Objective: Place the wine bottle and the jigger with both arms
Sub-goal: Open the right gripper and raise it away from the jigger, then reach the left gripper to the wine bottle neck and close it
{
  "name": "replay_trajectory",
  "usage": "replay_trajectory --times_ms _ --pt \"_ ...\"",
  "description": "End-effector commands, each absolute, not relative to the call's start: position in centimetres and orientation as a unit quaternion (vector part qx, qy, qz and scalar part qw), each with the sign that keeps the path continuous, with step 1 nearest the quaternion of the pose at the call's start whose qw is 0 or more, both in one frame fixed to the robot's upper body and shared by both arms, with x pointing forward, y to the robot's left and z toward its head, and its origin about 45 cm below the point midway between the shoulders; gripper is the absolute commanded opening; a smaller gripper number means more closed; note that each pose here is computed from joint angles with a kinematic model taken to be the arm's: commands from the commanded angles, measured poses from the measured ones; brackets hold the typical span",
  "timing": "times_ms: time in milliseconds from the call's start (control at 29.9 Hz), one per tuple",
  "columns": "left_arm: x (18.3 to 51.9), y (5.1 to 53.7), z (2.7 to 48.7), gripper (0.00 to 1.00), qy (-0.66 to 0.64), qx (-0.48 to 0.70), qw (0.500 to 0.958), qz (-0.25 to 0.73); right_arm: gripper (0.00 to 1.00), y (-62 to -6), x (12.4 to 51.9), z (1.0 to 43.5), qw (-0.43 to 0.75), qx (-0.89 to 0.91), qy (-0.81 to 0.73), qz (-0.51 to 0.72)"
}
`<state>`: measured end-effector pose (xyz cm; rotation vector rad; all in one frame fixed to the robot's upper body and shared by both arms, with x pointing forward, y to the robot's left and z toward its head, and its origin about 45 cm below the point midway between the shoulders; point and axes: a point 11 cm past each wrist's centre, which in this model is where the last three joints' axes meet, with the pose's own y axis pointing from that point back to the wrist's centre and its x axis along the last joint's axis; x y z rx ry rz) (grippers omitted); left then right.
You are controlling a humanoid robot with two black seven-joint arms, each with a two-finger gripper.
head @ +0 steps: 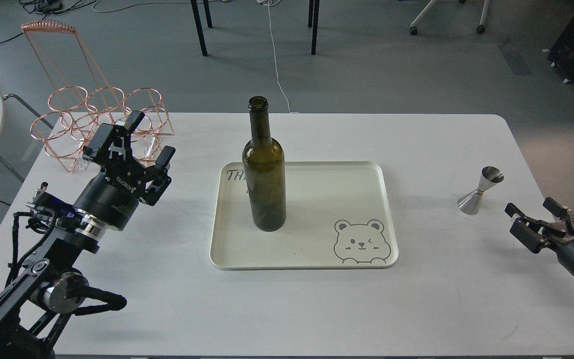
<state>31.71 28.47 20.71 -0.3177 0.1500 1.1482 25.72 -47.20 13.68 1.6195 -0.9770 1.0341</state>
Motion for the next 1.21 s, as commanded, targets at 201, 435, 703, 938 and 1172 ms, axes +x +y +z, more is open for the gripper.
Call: replay_trajectory --times_ms 201,435,703,938,1172 --pt "31.6 28.7 21.4 0.98 0.058 -0.17 0.821 0.542 0.96 -41.8 29.2 24.7 0.251 0.713 -0.591 0.282" --pt "31.5 29.9 22.9 0.98 0.016 -0.195 0.817 0.542 0.96 -38.5 35.7 31.4 0.08 0.7 -0.673 0.226" --pt "30.9 29.6 25.6 0.98 -0.035 -0.174 0.842 0.509 0.98 -32.1 37.7 27.9 -0.04 0.778 -0.626 0.032" --pt "29.4 28.1 27.8 0.98 -0.229 -0.006 0.886 0.404 0.98 -31.1 36.6 19.2 -0.033 0.792 -0.605 -0.076" --pt "29.9 27.8 29.0 0.98 -0.436 0.177 0.835 0.287 0.99 -30.8 34.6 17.3 -0.035 0.82 -0.559 -0.115"
